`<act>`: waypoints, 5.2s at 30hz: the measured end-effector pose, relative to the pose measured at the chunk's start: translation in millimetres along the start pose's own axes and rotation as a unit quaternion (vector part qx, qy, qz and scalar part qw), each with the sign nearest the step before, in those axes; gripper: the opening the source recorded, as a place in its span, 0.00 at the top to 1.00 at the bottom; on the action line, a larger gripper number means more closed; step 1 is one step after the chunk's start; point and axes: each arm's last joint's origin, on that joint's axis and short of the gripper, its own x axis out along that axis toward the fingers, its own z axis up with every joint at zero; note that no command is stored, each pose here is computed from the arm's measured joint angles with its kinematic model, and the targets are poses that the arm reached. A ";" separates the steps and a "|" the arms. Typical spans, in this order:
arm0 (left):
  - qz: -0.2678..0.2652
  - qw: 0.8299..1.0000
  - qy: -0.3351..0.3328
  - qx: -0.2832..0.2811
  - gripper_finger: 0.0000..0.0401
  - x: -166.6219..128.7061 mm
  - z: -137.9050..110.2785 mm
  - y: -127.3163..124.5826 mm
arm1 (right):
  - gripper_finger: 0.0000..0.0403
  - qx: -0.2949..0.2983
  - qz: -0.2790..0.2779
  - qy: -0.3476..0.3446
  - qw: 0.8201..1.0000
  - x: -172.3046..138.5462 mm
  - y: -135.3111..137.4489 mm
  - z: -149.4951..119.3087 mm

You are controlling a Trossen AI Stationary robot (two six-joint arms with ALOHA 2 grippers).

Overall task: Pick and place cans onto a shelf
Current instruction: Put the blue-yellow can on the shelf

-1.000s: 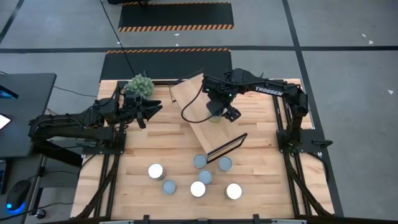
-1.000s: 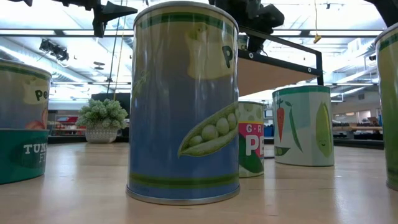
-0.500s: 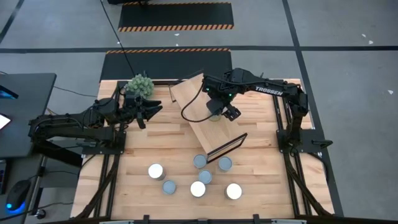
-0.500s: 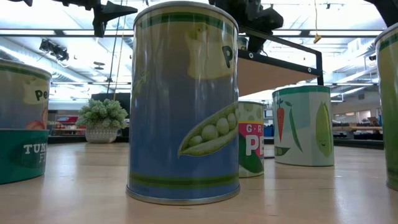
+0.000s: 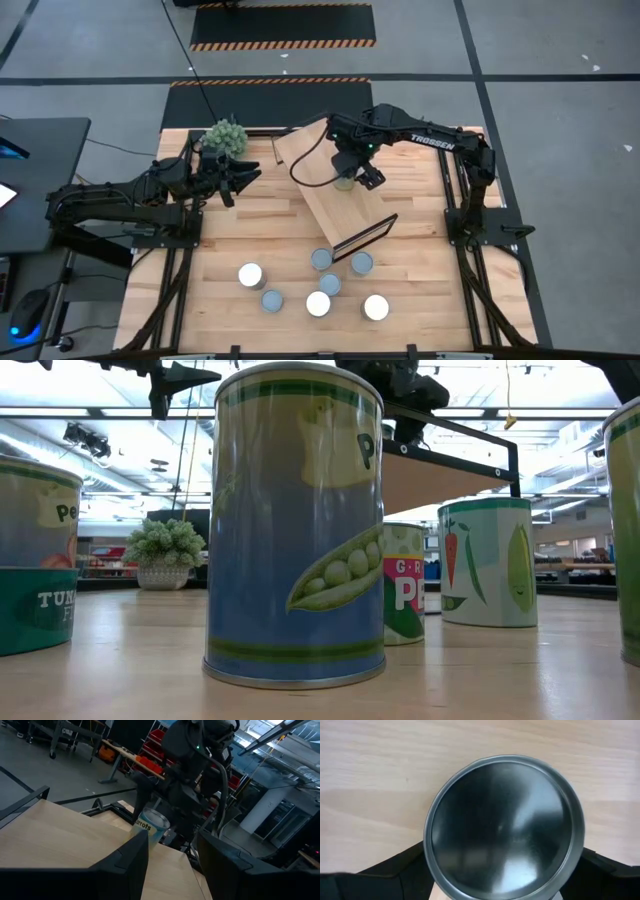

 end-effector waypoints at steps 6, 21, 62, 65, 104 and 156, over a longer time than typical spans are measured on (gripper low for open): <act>-0.002 1.000 0.001 0.000 0.57 0.0 0.0 -0.1 | 0.15 0.004 -0.009 -0.011 1.000 0.0 -2.0 2.0; -0.014 1.000 0.008 0.000 0.57 0.0 -0.5 -0.8 | 0.01 0.009 -0.035 0.013 0.999 -0.2 -3.4 1.0; -0.016 1.000 0.009 -0.004 0.57 -0.1 -0.7 -1.3 | 0.01 0.343 -0.019 0.022 0.939 -41.4 26.3 -16.1; -0.016 1.000 0.009 -0.004 0.57 -0.1 -0.7 -1.3 | 0.01 0.386 0.010 0.002 0.922 -40.1 29.7 -10.0; -0.018 1.000 0.006 -0.007 0.57 -0.1 0.0 -1.6 | 0.10 0.423 -0.084 -0.088 0.898 13.4 6.8 3.8; -0.025 0.999 -0.006 -0.021 0.57 -0.2 2.3 -2.9 | 0.12 0.522 -0.295 -0.166 0.783 54.6 30.9 2.8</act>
